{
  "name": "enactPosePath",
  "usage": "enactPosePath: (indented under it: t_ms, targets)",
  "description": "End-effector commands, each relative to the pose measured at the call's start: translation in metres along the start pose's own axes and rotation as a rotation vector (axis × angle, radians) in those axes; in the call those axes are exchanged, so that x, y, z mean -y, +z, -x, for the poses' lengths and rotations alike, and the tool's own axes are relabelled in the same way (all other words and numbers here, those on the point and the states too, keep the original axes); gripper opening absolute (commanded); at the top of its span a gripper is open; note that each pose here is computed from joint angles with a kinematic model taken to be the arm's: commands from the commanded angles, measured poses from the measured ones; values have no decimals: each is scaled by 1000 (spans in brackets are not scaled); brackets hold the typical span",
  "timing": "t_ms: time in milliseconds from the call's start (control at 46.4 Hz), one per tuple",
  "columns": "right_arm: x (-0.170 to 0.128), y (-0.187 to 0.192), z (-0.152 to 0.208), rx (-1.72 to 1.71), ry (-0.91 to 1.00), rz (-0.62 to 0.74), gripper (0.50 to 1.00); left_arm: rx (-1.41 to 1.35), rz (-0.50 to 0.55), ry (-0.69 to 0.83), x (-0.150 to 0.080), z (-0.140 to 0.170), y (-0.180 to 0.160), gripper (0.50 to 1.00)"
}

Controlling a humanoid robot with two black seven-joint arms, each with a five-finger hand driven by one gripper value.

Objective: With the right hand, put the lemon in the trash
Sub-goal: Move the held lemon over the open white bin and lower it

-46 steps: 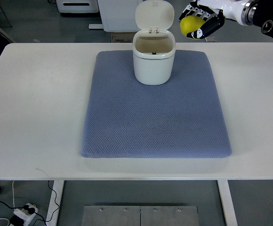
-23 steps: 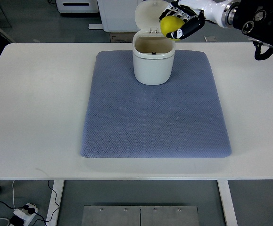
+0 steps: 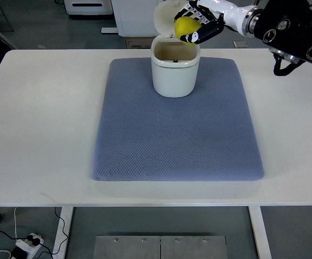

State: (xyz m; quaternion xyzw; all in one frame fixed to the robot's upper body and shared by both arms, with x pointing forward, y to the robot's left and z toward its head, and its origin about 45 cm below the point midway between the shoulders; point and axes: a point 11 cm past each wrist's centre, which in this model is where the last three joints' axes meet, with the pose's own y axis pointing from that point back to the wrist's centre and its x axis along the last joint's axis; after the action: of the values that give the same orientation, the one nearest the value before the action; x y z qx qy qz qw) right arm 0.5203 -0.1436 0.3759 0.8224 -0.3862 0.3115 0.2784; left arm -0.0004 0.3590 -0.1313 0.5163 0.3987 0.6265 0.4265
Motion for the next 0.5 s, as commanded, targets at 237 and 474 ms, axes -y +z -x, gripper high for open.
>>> enactPosePath:
  t_ms: [237, 474]
  targets:
    - [2, 6, 0, 84, 33, -3, 500, 0, -1, 0, 0, 0, 0, 1000]
    - [10, 2, 21, 95, 9, -12, 500, 0, -1, 0, 0, 0, 0, 1000]
